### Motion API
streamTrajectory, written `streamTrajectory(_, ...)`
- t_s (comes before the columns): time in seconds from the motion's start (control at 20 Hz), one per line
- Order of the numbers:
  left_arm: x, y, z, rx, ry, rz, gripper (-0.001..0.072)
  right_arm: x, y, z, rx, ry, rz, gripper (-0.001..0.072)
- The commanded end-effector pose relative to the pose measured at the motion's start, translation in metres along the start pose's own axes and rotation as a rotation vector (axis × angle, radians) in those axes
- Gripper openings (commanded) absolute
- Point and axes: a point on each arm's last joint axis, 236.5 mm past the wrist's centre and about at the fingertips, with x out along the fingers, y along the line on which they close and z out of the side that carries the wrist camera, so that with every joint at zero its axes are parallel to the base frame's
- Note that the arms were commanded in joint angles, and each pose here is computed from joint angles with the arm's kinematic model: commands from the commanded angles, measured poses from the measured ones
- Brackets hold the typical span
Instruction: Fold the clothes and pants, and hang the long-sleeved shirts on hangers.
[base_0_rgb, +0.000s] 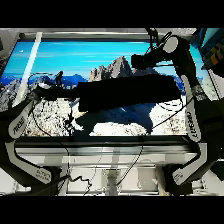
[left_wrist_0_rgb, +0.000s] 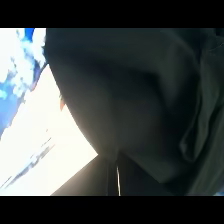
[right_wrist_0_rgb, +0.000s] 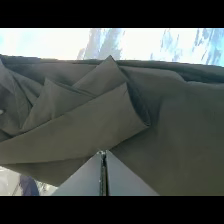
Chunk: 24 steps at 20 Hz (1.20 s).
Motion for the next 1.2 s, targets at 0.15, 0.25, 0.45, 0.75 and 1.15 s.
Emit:
streamTrajectory(0.15, -0.061, -0.058, 0.051, 0.163, 0.011, -0.046, 0.0006, -0.003, -0.017, -0.005, -0.005, 0.024, -0.046, 0.0022)
streamTrajectory(0.25, -0.102, -0.071, 0.058, 0.27, 0.072, 0.067, 0.0006, -0.005, -0.023, -0.004, 0.003, 0.023, -0.054, 0.0022)
streamTrajectory(0.45, -0.183, -0.12, 0.088, 0.436, -0.03, 0.211, 0.0007, -0.004, -0.027, -0.007, 0.002, 0.033, -0.066, 0.0022)
streamTrajectory(0.75, -0.221, -0.178, 0.053, 0.491, -0.008, 0.177, 0.0007, 0.002, -0.029, -0.011, 0.006, 0.047, -0.067, 0.0022)
streamTrajectory(1.15, -0.211, -0.178, 0.061, 0.417, -0.031, 0.171, 0.0009, 0.078, 0.005, -0.038, -0.026, 0.116, -0.012, 0.0021)
